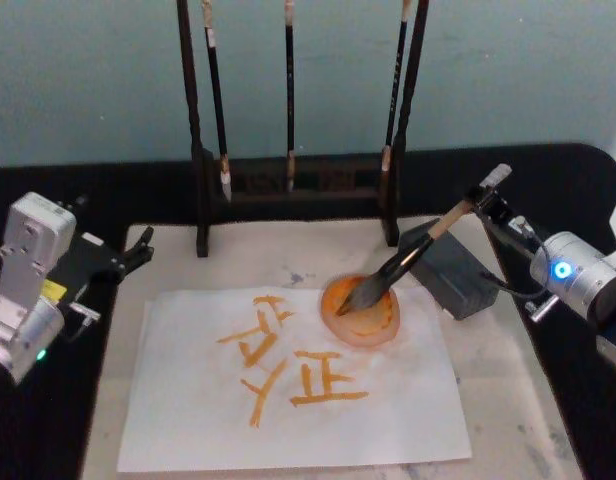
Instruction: Pick up the brush from the inkstone, write on the paper, then place the brush back to its original position.
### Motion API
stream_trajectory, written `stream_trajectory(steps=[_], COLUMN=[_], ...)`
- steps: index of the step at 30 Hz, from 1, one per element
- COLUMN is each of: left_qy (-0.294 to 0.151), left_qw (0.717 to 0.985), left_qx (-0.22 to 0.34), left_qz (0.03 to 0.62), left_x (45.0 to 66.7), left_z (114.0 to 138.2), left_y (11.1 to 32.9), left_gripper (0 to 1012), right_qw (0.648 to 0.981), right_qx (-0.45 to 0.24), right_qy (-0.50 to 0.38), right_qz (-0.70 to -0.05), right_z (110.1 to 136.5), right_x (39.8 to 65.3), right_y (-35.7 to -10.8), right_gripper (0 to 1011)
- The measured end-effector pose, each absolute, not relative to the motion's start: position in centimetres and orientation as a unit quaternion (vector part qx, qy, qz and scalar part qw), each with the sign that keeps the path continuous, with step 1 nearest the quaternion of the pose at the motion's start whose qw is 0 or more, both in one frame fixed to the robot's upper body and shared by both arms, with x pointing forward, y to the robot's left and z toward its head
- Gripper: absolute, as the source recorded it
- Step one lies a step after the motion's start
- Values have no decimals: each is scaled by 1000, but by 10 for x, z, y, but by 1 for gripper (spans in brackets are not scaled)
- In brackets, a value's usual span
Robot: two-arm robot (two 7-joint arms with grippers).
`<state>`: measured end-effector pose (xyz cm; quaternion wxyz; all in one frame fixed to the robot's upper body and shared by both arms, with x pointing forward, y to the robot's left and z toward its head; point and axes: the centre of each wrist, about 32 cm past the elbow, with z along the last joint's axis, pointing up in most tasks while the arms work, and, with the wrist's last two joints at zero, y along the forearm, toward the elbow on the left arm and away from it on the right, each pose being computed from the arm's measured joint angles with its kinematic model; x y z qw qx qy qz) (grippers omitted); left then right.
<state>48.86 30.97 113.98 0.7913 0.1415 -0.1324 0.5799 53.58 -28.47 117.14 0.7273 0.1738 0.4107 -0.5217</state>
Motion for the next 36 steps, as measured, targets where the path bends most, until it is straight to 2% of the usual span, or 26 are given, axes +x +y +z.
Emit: stream_trajectory(steps=[36], left_qy=[-132], left_qw=[791], left_qx=[141], left_qz=[580], left_x=[489], left_z=[1140], left_y=[310], left_gripper=[1010], right_qw=[701], right_qx=[173], right_qy=[466], right_qz=[-511], right_z=[1163], right_x=[548], right_y=[-292], right_gripper=[176])
